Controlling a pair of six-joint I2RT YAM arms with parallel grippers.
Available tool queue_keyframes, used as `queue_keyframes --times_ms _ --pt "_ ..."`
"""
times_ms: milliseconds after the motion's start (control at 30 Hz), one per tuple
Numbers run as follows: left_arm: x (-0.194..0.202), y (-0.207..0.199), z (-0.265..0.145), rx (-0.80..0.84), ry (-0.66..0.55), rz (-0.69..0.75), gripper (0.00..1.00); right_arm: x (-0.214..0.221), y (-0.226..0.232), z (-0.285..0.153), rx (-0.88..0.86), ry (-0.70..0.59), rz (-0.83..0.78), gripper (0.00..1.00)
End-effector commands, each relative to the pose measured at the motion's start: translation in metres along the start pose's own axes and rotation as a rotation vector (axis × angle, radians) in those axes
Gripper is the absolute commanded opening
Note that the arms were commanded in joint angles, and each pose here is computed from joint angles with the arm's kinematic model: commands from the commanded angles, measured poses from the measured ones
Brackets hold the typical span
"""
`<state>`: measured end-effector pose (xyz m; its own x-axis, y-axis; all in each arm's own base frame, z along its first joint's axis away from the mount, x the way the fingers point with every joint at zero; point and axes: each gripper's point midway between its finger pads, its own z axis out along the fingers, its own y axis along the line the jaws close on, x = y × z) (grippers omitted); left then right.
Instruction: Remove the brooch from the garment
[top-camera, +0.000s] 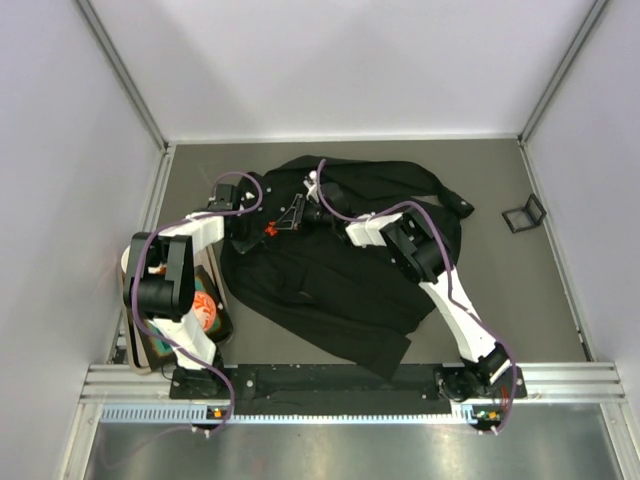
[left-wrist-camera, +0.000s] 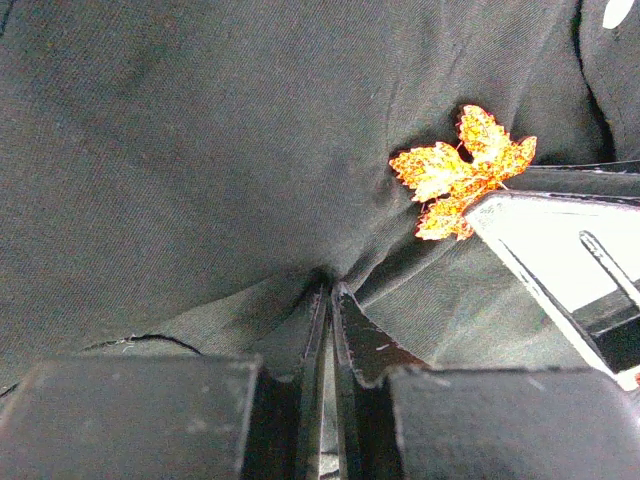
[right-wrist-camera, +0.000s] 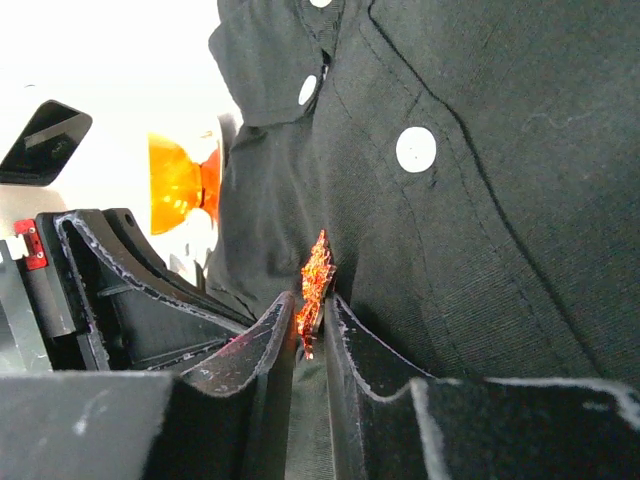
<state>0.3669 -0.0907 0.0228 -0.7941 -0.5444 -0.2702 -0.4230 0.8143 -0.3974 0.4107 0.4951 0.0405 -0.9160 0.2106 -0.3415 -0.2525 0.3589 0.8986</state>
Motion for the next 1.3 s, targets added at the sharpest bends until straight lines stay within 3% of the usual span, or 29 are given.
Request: queue_keyframes --times_ms 0,333,600,733,900,1267 --pt "0.006 0.018 0.003 -0.068 -0.006 0.012 0.10 -0.013 0.022 0.003 -0.078 0.009 -0.040 0.19" --pt "0.007 0.019 0.004 -0.068 -0.002 0.019 0.11 -0.015 0.021 0.001 -0.089 0.020 -0.017 0.12" --pt "0.005 0.016 0.001 -0.055 -0.010 0.019 0.11 -0.012 0.013 0.002 -0.069 0.035 -0.002 0.15" --pt "0.004 0.015 0.002 -0.054 -0.009 0.018 0.11 -0.011 0.016 0.003 -0.091 0.041 0.016 0.09" --pt "0.005 0.017 0.002 -0.058 -0.012 0.018 0.11 -0.009 0.021 0.002 -0.127 0.063 0.111 0.01" --pt "0.004 0.016 0.003 -0.054 -0.016 0.014 0.11 0.001 0.029 -0.006 -0.210 0.120 0.281 0.00"
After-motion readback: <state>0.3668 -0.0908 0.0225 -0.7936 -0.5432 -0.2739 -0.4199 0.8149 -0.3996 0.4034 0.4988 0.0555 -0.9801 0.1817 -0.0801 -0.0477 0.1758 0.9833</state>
